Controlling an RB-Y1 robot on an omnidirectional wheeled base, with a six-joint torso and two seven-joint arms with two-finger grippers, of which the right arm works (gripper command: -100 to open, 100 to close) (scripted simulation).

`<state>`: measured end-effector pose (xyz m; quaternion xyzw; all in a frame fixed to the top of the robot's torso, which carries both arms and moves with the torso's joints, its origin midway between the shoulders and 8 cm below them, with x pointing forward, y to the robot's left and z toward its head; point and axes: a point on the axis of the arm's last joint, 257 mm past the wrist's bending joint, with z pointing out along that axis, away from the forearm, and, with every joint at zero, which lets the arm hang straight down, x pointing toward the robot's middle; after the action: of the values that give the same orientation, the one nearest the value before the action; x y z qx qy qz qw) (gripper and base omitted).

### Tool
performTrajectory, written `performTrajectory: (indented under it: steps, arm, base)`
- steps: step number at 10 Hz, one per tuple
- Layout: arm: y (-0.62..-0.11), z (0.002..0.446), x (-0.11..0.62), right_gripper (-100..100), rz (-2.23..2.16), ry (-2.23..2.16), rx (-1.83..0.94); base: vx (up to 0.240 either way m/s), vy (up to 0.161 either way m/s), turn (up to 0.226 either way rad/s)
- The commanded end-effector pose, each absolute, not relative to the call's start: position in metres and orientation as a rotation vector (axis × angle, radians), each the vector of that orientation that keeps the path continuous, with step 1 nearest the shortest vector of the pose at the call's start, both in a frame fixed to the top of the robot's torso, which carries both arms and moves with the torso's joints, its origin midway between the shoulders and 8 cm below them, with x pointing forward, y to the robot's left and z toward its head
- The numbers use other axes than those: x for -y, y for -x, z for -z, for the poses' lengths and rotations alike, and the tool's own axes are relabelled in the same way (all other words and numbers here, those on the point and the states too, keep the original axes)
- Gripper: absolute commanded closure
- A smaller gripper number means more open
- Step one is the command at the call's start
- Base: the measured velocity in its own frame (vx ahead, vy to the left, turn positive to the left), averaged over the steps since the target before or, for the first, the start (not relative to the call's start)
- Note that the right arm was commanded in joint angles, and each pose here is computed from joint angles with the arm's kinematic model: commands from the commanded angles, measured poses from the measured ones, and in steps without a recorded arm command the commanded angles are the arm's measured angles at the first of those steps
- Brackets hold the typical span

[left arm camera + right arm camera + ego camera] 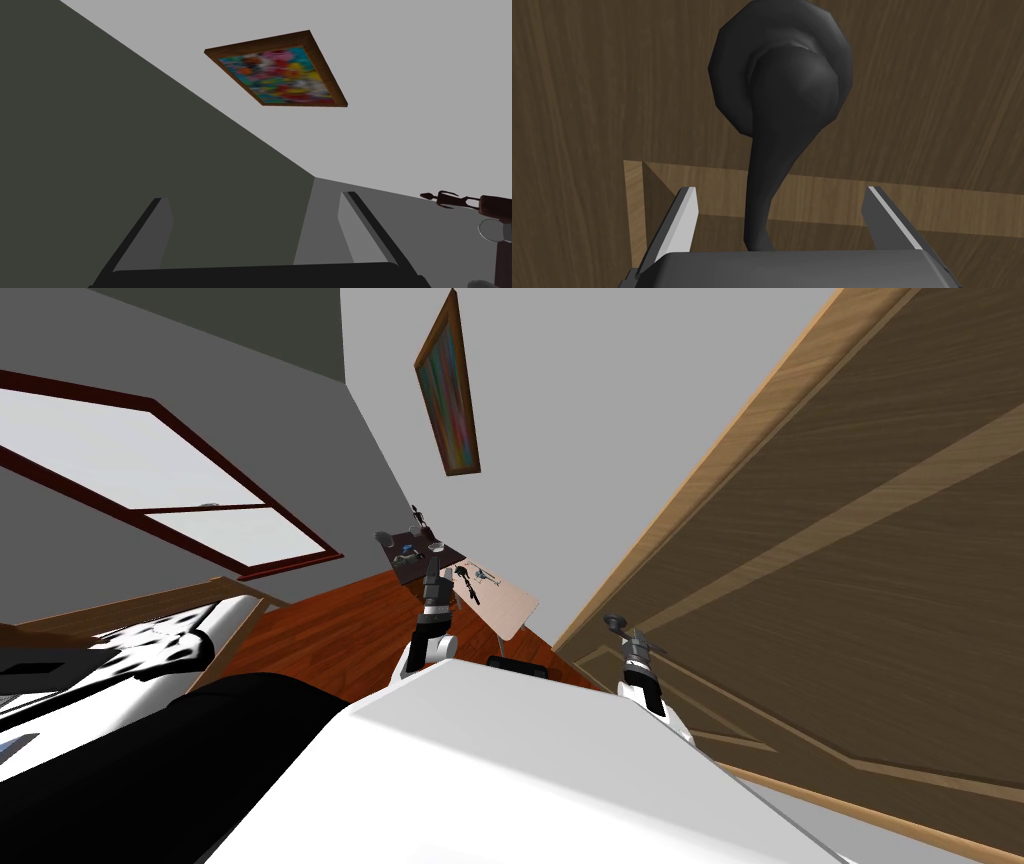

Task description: Pull the door open

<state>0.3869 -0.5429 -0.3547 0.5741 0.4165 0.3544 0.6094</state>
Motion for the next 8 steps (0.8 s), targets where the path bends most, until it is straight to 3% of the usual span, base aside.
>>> performTrajectory:
  steps: [1,7,8]
  arm:
    - [-0.3869,0.3548,0.5429,-100,-0.818,-1.326,-0.962]
    - [-0.3895,0.3548,0.5425,-100,-0.815,-1.328,-0.959]
    - [-0.3895,0.3548,0.5425,100,-0.815,-1.328,-0.959]
  base:
    - [0.000,0.000,0.000]
    - [-0.001,0.003,-0.009]
    - [0.000,0.000,0.000]
